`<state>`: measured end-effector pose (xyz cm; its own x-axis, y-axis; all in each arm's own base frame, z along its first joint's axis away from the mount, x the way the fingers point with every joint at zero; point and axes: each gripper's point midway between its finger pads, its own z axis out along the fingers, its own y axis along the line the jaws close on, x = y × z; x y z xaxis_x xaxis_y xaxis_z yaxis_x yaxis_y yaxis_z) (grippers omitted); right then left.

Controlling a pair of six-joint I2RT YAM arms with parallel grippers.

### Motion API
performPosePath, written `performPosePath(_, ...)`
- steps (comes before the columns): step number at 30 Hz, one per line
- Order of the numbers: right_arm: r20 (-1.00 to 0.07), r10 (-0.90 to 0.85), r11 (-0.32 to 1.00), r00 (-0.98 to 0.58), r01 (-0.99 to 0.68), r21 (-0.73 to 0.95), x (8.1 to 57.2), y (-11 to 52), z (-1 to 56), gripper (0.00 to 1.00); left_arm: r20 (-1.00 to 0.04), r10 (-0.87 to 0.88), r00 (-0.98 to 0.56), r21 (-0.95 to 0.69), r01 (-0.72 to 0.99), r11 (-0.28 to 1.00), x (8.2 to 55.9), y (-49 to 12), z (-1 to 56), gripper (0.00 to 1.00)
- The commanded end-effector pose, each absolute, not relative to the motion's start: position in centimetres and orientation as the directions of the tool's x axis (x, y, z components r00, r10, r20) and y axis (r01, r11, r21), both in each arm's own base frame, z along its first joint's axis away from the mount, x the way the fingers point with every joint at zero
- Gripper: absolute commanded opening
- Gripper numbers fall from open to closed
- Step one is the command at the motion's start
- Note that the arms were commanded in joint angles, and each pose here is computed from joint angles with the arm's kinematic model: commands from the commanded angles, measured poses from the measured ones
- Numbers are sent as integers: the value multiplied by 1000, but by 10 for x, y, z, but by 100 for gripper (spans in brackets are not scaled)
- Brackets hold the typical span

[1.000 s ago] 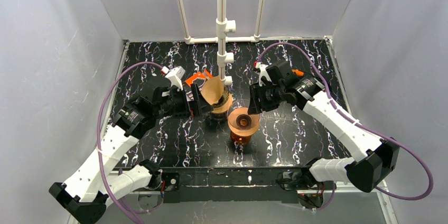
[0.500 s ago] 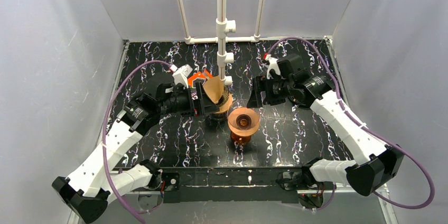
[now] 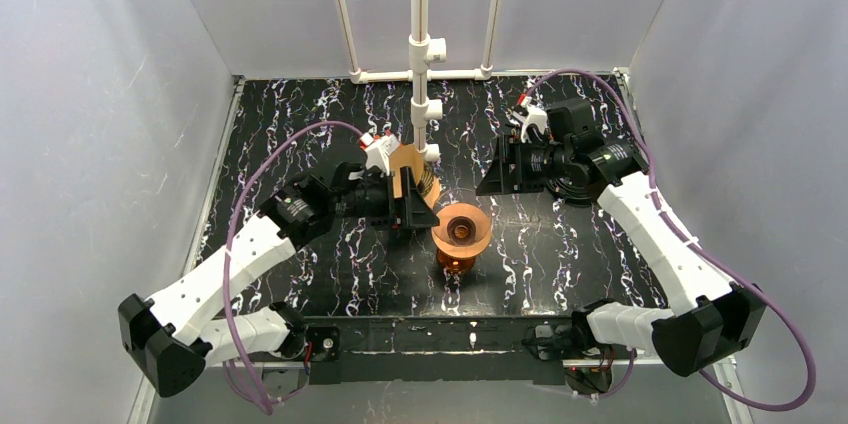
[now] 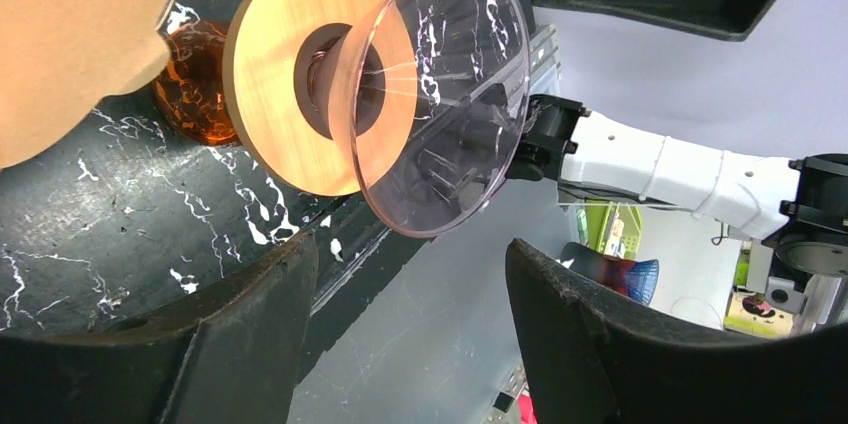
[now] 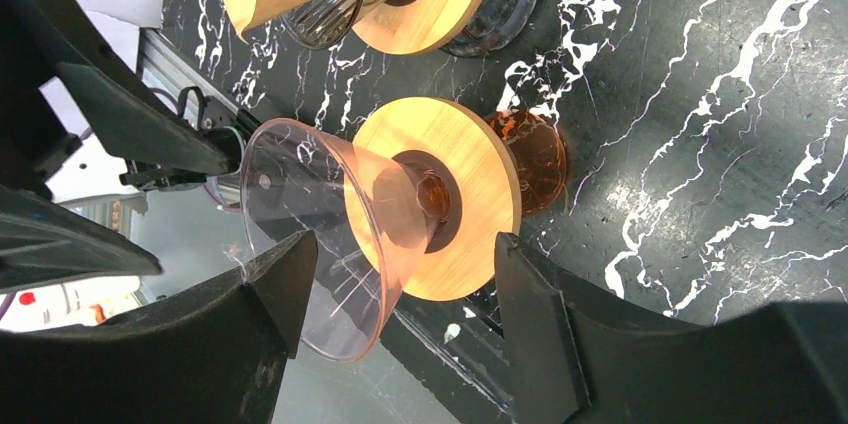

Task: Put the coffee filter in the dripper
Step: Place the coffee dripper in the dripper holder.

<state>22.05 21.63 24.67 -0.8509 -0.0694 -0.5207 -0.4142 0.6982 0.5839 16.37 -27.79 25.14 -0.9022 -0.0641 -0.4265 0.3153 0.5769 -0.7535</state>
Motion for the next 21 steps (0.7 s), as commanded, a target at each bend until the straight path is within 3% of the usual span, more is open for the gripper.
performPosePath(1, -543, -49, 669, -838, -431, 605, 219, 215, 255, 73, -427, -58, -902, -752, 319, 576, 165, -289, 245, 66)
performPosePath(21, -495, -9, 644, -869, -384, 662, 221, 209, 238, 64, -402, -30, -915, -730, 300, 614, 170, -298, 224, 53)
